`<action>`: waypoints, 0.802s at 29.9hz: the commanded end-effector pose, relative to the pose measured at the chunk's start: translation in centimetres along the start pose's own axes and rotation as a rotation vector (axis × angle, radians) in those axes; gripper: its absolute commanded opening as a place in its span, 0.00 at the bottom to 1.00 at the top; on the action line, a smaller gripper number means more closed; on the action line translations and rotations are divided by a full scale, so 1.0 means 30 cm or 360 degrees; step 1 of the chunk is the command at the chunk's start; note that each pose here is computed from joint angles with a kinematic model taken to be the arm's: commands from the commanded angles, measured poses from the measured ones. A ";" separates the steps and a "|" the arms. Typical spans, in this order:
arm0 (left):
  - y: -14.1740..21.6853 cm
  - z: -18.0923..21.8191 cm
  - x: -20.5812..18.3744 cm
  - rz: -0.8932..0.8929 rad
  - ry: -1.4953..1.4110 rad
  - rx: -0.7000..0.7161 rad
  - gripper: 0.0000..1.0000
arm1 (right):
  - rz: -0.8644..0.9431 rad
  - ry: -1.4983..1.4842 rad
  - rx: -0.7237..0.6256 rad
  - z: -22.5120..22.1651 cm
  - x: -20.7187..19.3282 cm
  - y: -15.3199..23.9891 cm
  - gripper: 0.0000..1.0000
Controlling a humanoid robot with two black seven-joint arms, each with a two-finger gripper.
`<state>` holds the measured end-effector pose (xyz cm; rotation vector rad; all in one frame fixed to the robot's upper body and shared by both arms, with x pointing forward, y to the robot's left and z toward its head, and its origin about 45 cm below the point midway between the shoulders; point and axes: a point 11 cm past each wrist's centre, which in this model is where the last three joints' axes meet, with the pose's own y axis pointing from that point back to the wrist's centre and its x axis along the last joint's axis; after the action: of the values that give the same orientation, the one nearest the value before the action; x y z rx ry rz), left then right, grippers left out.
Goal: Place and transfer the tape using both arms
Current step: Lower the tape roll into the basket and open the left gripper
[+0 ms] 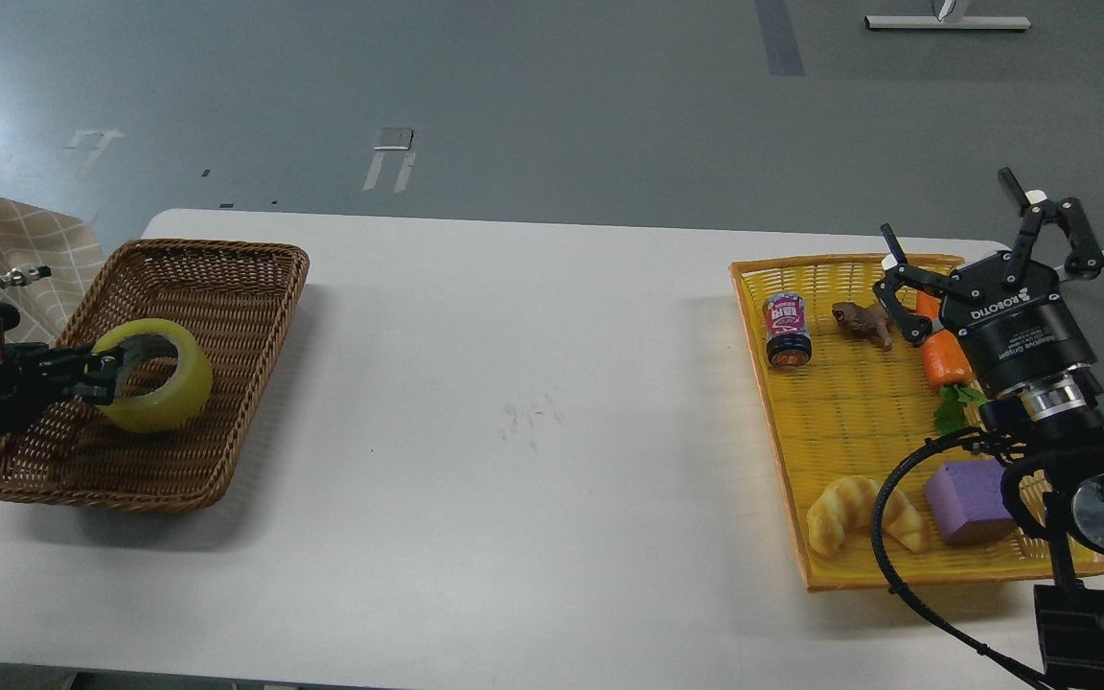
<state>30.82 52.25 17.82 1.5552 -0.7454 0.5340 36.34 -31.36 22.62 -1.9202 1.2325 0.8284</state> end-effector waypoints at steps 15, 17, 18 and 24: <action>-0.015 0.011 -0.017 -0.0008 0.0008 -0.0006 0.04 | -0.0005 0.0002 0.0002 -0.002 -0.003 -0.001 1.00; -0.015 0.010 -0.017 -0.0007 0.0010 -0.0004 0.40 | -0.0002 0.0001 0.0001 -0.001 -0.002 -0.001 1.00; -0.015 0.010 -0.017 -0.0007 0.0010 -0.0004 0.58 | -0.0002 0.0001 0.0001 -0.001 -0.002 -0.001 1.00; -0.016 0.022 0.000 0.0013 0.0014 -0.0020 0.77 | -0.0005 0.0002 0.0002 -0.002 -0.003 -0.001 1.00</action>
<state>30.94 51.77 17.20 1.5444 -0.7428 0.5352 36.36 -31.35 22.72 -1.9212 1.2307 0.8254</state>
